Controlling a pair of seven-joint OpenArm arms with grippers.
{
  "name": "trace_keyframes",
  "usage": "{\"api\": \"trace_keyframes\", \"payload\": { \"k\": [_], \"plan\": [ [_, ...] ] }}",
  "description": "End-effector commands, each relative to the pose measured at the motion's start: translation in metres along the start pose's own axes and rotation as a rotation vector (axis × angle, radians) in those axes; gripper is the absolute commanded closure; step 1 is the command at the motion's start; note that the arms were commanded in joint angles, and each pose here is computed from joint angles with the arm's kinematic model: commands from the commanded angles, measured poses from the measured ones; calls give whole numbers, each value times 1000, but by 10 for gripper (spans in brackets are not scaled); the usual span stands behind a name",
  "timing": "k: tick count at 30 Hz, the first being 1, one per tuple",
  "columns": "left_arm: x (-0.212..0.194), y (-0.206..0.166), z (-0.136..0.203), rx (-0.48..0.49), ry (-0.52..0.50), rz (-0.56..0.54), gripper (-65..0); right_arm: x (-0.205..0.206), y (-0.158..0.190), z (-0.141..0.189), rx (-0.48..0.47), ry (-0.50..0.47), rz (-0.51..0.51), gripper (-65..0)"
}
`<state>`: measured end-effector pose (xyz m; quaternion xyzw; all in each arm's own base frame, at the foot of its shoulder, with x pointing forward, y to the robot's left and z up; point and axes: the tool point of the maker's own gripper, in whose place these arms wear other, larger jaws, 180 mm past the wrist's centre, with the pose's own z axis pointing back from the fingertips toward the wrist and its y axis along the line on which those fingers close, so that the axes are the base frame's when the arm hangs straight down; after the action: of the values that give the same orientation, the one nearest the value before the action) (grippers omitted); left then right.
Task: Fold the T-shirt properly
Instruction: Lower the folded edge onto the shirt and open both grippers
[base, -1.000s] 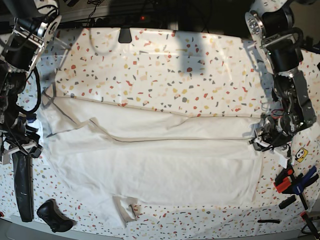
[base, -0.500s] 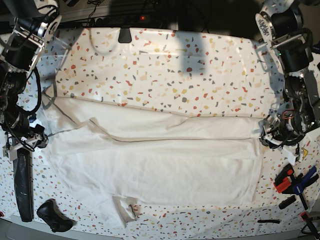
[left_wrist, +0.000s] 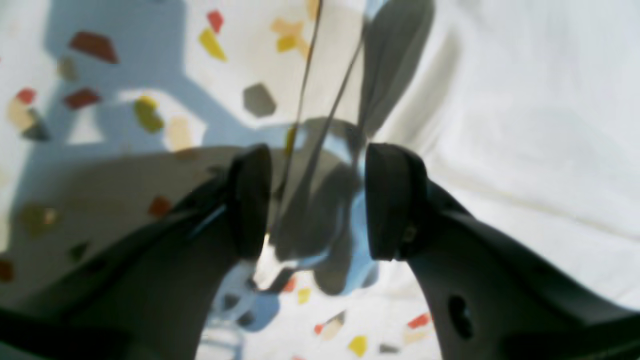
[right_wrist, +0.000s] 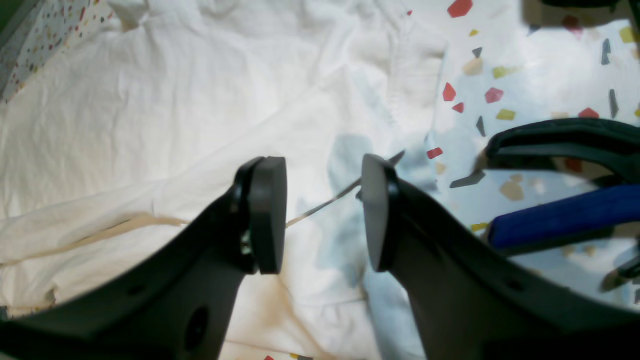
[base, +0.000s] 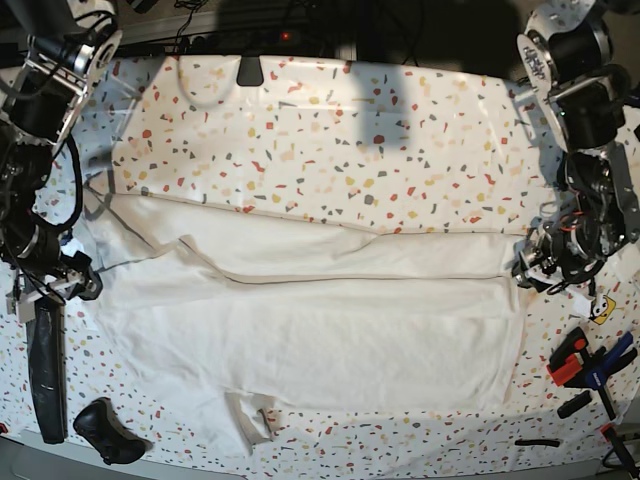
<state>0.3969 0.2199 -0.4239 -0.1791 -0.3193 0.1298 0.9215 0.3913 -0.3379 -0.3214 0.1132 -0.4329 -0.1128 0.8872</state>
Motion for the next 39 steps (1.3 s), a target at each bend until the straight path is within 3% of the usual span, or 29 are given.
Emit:
{"api": "trace_keyframes", "payload": {
  "k": [1,5,9,11,16,34,39],
  "plan": [
    [-10,-3,-2,-9,54,14,-297,27,-1,8,5,-65,24,-253],
    [-16,-5,-3,-28,82,24,-296,25,-14,17,-8,-56,-28,-253],
    [-20,-6,-2,-29,107,23,-290,31,-20,40,82,-95,-136,-253],
    [-20,-6,-2,-29,106,23,-290,32,-34,51,63,-116,-143,-253],
    [-19,-6,-2,-29,105,23,-290,7,-56,65,19,-65,-146,-253],
    [-15,-6,-3,-30,84,20,-290,-90,-36,45,54,68,-227,-253],
    [-15,-6,-3,-31,83,20,-290,-87,-41,46,34,44,-221,-253]
  ]
}}
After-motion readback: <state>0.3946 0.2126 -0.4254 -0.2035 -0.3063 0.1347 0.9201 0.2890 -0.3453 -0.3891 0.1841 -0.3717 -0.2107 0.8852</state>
